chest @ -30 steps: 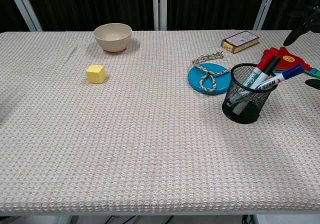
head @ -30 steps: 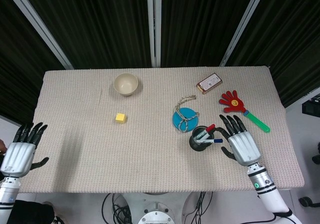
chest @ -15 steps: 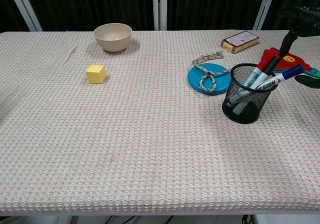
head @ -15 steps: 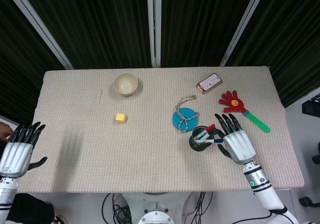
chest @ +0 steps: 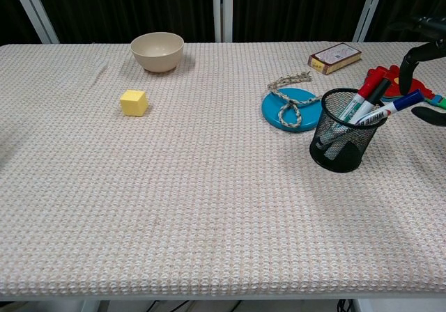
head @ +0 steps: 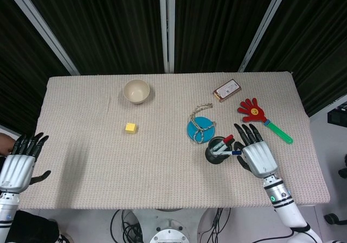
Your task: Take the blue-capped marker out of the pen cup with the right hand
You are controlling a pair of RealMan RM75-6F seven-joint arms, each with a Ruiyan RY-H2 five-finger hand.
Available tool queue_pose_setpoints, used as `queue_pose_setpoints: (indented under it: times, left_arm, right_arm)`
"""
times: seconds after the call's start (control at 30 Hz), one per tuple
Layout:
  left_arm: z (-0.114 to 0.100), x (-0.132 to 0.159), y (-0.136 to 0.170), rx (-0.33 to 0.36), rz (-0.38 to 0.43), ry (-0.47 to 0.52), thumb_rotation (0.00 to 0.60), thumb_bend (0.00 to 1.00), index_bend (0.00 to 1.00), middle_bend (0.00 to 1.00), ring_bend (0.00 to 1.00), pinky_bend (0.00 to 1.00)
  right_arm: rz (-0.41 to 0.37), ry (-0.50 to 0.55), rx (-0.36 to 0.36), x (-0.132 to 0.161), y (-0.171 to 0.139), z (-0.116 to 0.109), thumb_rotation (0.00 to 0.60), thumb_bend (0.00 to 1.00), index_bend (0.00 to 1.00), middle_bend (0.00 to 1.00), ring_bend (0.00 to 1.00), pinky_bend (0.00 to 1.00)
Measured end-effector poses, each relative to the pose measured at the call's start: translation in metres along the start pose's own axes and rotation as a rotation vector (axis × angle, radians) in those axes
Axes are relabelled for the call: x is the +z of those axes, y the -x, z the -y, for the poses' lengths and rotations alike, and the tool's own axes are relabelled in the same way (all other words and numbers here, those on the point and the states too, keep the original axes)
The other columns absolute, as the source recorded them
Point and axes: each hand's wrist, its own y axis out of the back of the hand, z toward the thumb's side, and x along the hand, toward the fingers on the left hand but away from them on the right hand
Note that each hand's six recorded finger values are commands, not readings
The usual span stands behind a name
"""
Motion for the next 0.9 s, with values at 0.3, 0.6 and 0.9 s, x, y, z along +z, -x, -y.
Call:
queue_pose_setpoints:
  times: [0.3,0.6,0.9]
  left_arm:
    - [0.000,-0.001,0.000,-0.003,-0.006,0.001,0.600,0.13,0.10,0.04,0.00,0.00]
    - [0.000,-0.003,0.003,-0.003,-0.016,0.001,0.600,0.13,0.10,0.04,0.00,0.00]
    - [-0.001,-0.004,0.005,0.000,-0.028,0.004,0.600,0.13,0.10,0.04,0.00,0.00]
  right_arm:
    - [0.010,0.006,-0.006,0.000,0.001,0.000,0.600,0.31,0.54,0.00,0.00,0.00]
    - [0.009,0.021,-0.038,0.000,0.000,-0.007,0.600,0.33,0.62,0.00,0.00,0.00]
    - [0.027,0.092,-0.147,-0.017,-0.017,-0.038,0.600,0.36,0.69,0.00,0.00,0.00]
